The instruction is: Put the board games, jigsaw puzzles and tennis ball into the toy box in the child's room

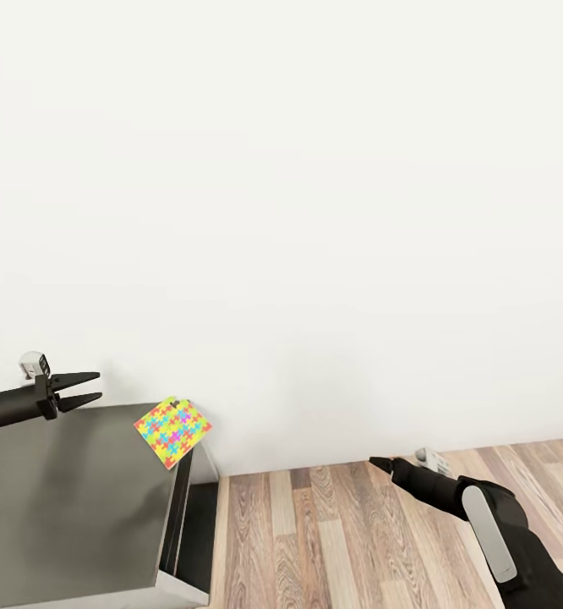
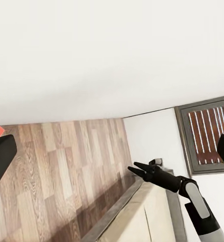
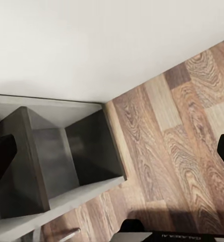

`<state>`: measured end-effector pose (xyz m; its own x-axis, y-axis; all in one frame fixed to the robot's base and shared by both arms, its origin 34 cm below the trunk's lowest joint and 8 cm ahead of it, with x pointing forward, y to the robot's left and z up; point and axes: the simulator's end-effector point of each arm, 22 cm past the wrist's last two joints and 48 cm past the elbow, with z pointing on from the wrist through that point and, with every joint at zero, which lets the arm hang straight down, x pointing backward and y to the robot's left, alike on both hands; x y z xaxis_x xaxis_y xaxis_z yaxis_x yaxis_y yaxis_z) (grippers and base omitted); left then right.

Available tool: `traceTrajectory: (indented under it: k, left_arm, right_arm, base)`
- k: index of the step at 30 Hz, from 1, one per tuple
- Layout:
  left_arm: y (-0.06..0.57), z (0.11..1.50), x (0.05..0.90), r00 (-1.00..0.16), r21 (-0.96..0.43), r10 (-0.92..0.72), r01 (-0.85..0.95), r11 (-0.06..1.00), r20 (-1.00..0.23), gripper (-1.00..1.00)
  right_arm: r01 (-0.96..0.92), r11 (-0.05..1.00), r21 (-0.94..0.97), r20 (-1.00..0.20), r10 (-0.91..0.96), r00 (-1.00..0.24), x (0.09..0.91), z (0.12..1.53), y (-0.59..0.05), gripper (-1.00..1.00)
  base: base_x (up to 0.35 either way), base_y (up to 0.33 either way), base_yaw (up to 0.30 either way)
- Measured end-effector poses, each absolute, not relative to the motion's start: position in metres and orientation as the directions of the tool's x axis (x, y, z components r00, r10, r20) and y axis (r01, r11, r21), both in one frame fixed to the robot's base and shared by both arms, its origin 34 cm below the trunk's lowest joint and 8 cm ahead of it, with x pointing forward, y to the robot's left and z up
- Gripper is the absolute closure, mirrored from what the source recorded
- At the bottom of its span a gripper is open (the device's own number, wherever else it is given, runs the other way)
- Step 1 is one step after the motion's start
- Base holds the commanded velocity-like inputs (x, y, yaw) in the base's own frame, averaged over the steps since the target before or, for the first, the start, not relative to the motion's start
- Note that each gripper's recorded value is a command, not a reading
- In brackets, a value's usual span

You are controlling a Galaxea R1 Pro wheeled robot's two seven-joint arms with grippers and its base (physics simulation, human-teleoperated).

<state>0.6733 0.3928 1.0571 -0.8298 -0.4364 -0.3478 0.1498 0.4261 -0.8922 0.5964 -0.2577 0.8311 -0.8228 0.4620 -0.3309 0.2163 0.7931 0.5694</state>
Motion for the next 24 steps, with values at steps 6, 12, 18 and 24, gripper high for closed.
traceTrajectory:
  k: [6,12,18,24]
  left_arm:
    - [0.393,1.063,0.673,-0.826,-0.890,-0.436,0.159,0.426,-0.357,-1.00]
    - [0.393,1.068,0.672,-0.822,-0.888,-0.436,0.168,0.427,-0.366,-1.00]
    - [0.393,1.074,0.672,-0.818,-0.887,-0.436,0.177,0.427,-0.374,-1.00]
    - [0.393,1.079,0.671,-0.815,-0.885,-0.437,0.186,0.426,-0.381,-1.00]
  right_arm:
    - [0.211,0.792,0.573,-0.338,0.463,-0.819,0.598,0.836,-0.257,-1.00]
    - [0.205,0.791,0.576,-0.347,0.464,-0.815,0.600,0.842,-0.257,-1.00]
    - [0.199,0.791,0.579,-0.355,0.464,-0.812,0.602,0.847,-0.256,-1.00]
    - [0.194,0.790,0.582,-0.361,0.464,-0.809,0.603,0.851,-0.256,-1.00]
  base:
    - [0.000,0.000,0.006]
    - [0.000,0.000,0.074]
    - [0.000,0.000,0.122]
    - [0.000,0.000,0.142]
